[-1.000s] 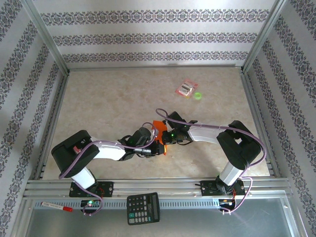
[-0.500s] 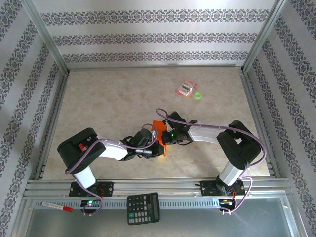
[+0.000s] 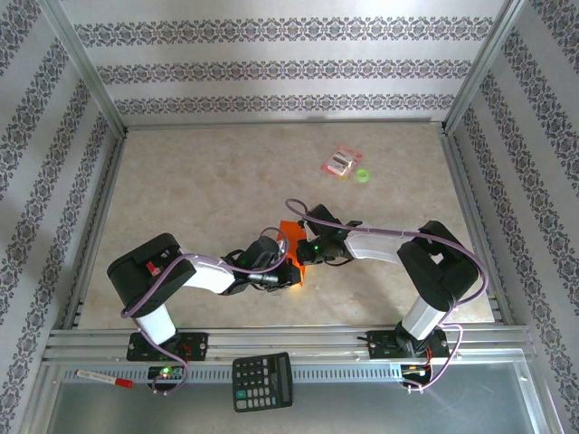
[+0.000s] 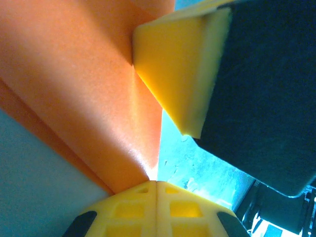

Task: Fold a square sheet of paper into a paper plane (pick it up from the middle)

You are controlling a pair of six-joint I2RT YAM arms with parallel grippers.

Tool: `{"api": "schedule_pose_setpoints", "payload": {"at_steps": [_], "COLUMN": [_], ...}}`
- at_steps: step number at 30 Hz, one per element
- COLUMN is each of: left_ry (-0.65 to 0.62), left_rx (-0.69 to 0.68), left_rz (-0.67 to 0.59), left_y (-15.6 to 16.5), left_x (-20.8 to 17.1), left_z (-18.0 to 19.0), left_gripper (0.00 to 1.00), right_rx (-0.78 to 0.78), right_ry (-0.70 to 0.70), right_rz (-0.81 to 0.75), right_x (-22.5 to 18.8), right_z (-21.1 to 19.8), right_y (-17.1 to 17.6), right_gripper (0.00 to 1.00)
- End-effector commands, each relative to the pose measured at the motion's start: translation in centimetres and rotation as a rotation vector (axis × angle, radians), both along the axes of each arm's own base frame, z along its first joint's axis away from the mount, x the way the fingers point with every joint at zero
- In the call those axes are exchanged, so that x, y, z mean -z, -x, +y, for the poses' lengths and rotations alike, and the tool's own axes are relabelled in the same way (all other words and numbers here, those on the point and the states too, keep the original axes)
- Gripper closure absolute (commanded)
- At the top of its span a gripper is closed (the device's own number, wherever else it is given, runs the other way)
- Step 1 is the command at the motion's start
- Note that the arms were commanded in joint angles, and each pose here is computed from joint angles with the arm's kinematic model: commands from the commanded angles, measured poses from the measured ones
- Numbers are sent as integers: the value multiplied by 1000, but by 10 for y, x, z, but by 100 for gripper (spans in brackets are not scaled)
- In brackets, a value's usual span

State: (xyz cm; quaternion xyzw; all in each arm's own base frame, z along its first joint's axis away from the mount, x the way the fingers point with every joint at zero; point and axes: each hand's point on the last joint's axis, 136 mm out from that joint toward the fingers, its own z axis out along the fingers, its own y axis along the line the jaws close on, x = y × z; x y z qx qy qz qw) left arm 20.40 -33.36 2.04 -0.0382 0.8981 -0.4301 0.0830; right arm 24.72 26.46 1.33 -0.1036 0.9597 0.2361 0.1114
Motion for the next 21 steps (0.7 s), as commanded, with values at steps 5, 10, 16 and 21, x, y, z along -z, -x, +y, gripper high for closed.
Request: {"api": "schedule_pose_setpoints", "payload": {"at_steps": [5, 10, 16, 21], "left_ry": [-63, -100, -124, -71], "left_rx": [59, 83, 130, 165], "left_rz": [64, 85, 102, 51], "left_y": [17, 27, 36, 35], "left_x": [9, 12, 13, -8], "left_z": [-2, 3, 1, -8], "left_gripper": [100, 100, 100, 100], "right_rx": [4, 5, 6, 8], "right_ry": [130, 132, 137, 140], "right_rz": [89, 89, 89, 90], "right_x": [33, 33, 31, 32], "right_z": [-29, -29, -30, -31], "right_y": [22, 21, 21, 22], "right_gripper": [100, 100, 100, 100]}}
